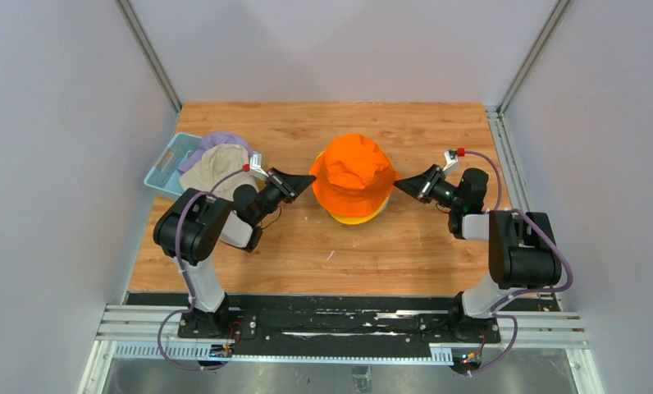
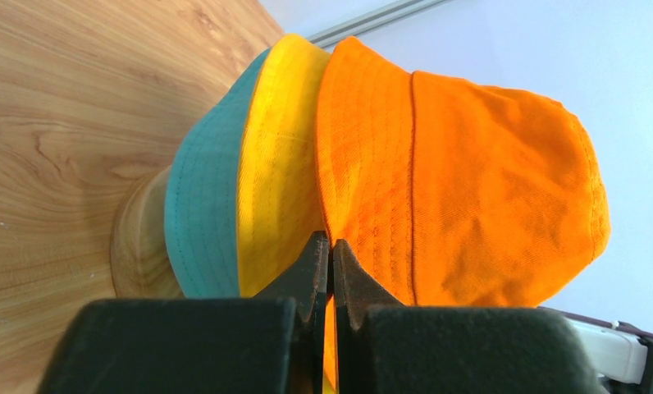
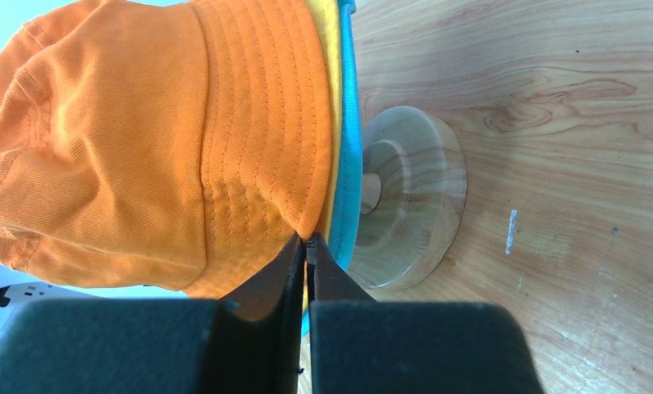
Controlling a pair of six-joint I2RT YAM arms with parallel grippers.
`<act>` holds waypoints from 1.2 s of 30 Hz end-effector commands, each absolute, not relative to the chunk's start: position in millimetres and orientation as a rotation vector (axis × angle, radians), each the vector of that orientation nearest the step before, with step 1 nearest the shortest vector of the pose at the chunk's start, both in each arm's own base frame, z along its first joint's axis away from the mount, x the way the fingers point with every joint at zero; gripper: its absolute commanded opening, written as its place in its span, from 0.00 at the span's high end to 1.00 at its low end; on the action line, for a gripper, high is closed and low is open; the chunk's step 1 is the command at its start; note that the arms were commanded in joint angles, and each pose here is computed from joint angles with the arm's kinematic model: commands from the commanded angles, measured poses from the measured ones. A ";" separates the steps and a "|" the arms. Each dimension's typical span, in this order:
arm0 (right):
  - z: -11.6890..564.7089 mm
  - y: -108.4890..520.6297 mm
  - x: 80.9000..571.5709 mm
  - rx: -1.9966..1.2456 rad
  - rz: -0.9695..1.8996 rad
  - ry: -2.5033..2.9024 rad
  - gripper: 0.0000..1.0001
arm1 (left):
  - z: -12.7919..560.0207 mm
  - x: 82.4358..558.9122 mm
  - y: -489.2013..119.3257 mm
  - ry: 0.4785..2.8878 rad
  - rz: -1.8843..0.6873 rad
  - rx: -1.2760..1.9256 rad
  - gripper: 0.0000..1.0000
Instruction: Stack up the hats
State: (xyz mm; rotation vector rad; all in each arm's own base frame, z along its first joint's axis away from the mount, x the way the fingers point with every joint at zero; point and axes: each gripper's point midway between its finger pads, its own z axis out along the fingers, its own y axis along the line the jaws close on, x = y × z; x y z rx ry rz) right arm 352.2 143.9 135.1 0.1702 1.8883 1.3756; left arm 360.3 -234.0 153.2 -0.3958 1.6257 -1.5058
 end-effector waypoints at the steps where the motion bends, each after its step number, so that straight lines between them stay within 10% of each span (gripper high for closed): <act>1: 117.7 133.2 352.2 0.221 1.346 1.928 1.00 | 126.4 361.5 -226.5 1.702 -1.432 -0.429 1.00; 8: 127.1 133.0 351.8 0.207 1.337 1.916 0.84 | 142.6 365.2 -228.4 1.687 -1.431 -0.398 0.98; 13: 132.6 124.8 350.7 0.185 1.216 1.951 0.68 | 150.6 367.6 -222.7 1.746 -1.308 -0.354 0.78; 24: 165.0 110.3 353.0 0.147 1.038 1.957 0.62 | 216.7 366.9 -180.6 1.772 -0.910 -0.267 0.42; 36: 191.0 110.2 369.6 0.114 0.994 1.933 0.61 | 218.2 365.2 -178.3 1.824 -0.872 -0.264 0.40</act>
